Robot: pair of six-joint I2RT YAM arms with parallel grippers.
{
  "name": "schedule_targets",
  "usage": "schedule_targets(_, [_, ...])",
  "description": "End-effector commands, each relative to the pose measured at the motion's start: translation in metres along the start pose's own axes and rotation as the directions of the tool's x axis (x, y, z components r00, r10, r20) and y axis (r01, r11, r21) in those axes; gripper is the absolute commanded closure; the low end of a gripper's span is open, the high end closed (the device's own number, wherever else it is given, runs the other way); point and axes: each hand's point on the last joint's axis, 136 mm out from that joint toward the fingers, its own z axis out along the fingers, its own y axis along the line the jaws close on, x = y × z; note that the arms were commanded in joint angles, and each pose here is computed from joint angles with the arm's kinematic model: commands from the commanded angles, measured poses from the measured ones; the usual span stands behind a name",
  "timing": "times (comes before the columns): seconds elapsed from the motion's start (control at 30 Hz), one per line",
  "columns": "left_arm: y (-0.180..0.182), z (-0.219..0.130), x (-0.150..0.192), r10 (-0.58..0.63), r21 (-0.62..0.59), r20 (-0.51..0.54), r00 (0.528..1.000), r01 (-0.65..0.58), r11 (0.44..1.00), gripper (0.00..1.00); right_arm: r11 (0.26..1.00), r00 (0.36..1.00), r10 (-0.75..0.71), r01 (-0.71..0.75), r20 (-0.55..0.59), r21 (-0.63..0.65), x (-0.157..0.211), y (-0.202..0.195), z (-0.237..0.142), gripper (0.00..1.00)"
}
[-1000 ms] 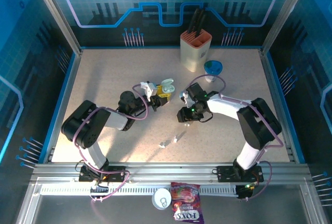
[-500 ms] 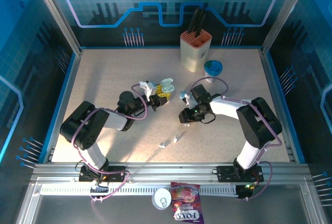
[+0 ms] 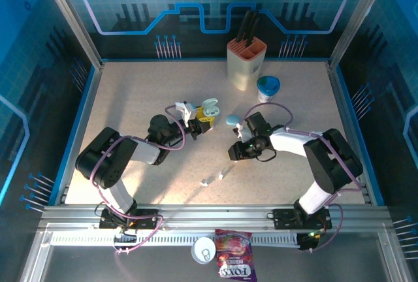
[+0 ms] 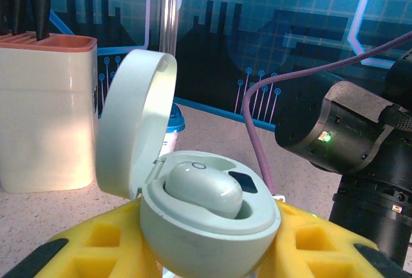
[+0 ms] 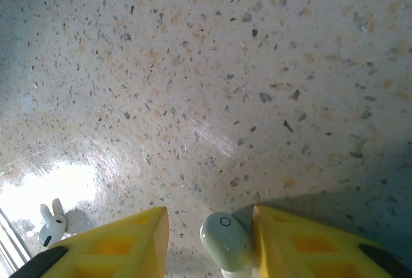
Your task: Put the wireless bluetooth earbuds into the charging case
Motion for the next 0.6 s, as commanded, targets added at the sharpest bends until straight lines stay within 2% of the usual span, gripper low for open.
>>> schedule_targets(0.0, [-0.0011, -0.0018, -0.0167, 0.018, 0.006, 0.047, 0.999, -0.018, 1.0, 0.7, 0.997, 0.993, 0.073, -0.076, -0.088, -0.023, 0.0287, -0.0035, -0.0003, 0.6])
schedule_targets(0.43, [-0.0016, -0.002, -0.0133, 0.014, 0.007, 0.039, 0.999, -0.014, 1.0, 0.7, 0.992, 0.989, 0.123, -0.124, -0.079, -0.014, 0.0277, -0.0097, 0.0075, 0.73])
schedule_targets(0.57, [-0.0013, -0.0022, -0.0117, 0.011, 0.006, 0.036, 0.999, -0.011, 1.0, 0.7, 0.994, 0.993, 0.111, -0.111, -0.045, 0.005, 0.0218, -0.009, 0.0007, 0.76])
